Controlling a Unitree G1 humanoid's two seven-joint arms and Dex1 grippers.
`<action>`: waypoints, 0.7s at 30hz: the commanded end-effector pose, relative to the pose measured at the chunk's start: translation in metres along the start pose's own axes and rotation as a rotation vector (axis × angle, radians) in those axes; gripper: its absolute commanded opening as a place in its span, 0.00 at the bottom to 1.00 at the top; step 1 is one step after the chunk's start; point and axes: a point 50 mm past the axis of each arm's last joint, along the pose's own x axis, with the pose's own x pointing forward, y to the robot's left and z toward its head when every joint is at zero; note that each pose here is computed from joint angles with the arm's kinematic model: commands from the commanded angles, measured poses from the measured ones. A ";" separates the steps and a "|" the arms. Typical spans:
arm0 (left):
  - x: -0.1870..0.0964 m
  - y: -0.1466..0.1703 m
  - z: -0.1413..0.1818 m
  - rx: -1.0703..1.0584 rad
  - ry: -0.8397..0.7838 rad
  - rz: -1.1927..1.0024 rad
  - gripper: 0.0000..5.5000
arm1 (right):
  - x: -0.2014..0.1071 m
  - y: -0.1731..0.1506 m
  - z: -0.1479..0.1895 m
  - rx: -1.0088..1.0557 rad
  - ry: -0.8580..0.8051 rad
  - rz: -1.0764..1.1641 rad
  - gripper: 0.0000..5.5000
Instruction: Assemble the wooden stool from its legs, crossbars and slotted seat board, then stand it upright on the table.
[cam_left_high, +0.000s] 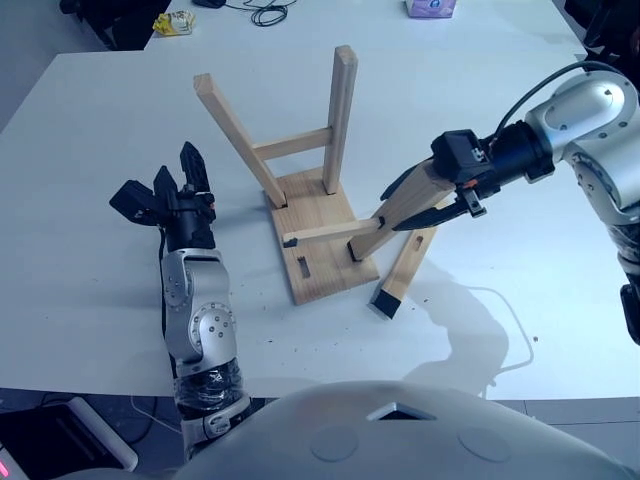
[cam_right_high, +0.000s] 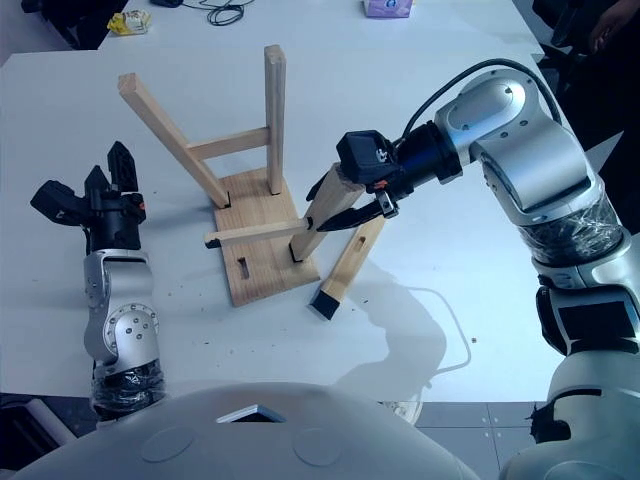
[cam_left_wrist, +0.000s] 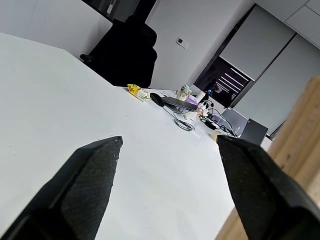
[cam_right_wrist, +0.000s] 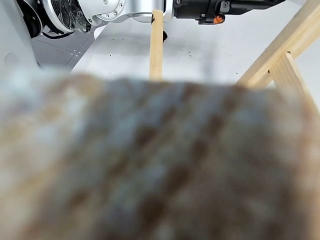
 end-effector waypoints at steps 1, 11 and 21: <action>-0.004 -0.004 -0.006 -0.020 0.014 0.014 0.64 | 0.039 0.015 -0.050 0.268 0.100 0.159 0.37; -0.008 -0.017 -0.015 -0.042 0.042 -0.049 0.64 | 0.034 0.006 -0.054 0.281 0.165 0.262 0.37; -0.007 -0.019 -0.019 -0.049 0.039 -0.059 0.64 | 0.045 0.019 -0.059 0.230 0.213 0.279 0.37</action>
